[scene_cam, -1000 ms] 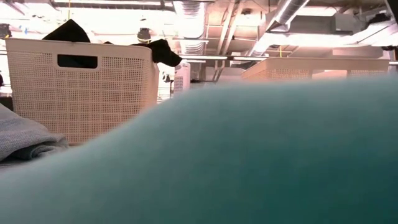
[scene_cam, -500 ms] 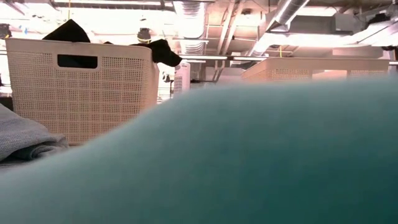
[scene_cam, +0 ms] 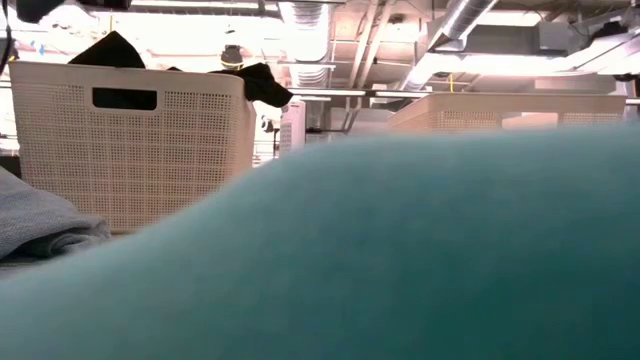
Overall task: Sort clothes
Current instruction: Put the blue pants into the right white laundry bin, then put the light blue shorts into the right white laundry bin
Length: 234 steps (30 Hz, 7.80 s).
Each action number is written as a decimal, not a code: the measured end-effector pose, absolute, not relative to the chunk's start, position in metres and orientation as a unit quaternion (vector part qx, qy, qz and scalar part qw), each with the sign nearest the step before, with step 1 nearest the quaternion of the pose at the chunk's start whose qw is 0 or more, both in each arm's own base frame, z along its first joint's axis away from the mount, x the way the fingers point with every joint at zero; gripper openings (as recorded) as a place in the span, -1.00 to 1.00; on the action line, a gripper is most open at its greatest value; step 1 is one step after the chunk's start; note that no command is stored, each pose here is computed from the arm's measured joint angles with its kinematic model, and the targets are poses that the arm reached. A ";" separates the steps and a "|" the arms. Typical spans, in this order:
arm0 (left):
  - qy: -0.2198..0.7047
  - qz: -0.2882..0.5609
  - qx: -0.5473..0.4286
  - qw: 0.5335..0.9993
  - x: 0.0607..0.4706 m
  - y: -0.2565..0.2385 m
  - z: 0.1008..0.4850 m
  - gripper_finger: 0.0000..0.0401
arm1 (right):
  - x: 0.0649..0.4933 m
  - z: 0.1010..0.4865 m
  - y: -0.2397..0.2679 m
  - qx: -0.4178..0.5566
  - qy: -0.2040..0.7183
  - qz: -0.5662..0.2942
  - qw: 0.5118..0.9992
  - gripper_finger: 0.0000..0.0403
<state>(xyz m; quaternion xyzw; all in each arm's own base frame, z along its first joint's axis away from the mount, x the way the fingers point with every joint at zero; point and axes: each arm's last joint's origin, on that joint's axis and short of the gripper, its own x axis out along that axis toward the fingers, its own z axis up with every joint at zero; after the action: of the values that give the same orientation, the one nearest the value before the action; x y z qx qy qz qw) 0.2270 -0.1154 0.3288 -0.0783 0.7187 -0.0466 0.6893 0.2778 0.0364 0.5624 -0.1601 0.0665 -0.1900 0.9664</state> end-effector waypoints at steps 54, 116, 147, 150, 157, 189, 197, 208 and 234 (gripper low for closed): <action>0.785 -0.074 -0.163 0.593 0.196 -0.124 0.128 -0.04 | 0.274 0.558 0.053 -0.143 0.080 -0.158 0.974 -0.16; 0.035 0.058 -0.091 0.994 0.352 0.083 0.497 -0.75 | 0.216 0.624 0.078 -0.220 -0.145 -0.187 0.946 -0.16; -0.136 0.114 -0.298 0.938 0.480 0.176 0.421 -0.75 | 0.219 0.618 0.079 -0.210 -0.124 -0.175 0.954 -0.16; -0.129 0.123 -0.319 0.931 0.486 0.177 0.411 -0.75 | 0.220 0.618 0.079 -0.210 -0.123 -0.174 0.954 -0.16; -0.138 0.117 -0.348 0.920 0.496 0.180 0.397 -0.75 | 0.220 0.616 0.080 -0.207 -0.117 -0.170 0.956 -0.16; -0.189 -0.017 -0.294 0.937 0.472 0.165 0.447 0.13 | 0.220 0.614 0.082 -0.210 -0.108 -0.163 0.958 -0.16; -0.155 -0.018 -0.161 0.975 0.424 0.124 0.504 -0.10 | 0.219 0.614 0.086 -0.209 -0.108 -0.156 0.959 -0.16; -0.148 0.026 -0.038 0.988 0.340 0.054 0.571 -0.53 | 0.216 0.605 0.099 -0.181 -0.079 -0.110 0.974 -0.16; -0.095 0.030 -0.034 0.994 0.240 -0.001 0.578 -1.00 | 0.295 0.508 0.134 -0.064 0.186 -0.058 0.979 -0.16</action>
<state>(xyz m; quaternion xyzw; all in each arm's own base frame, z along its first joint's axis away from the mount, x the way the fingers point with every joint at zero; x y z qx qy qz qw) 0.2403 -0.0013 0.5775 -0.0339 -0.0948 0.0298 0.9945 0.2953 0.1343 0.5083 -0.0636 0.1860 -0.0578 0.9788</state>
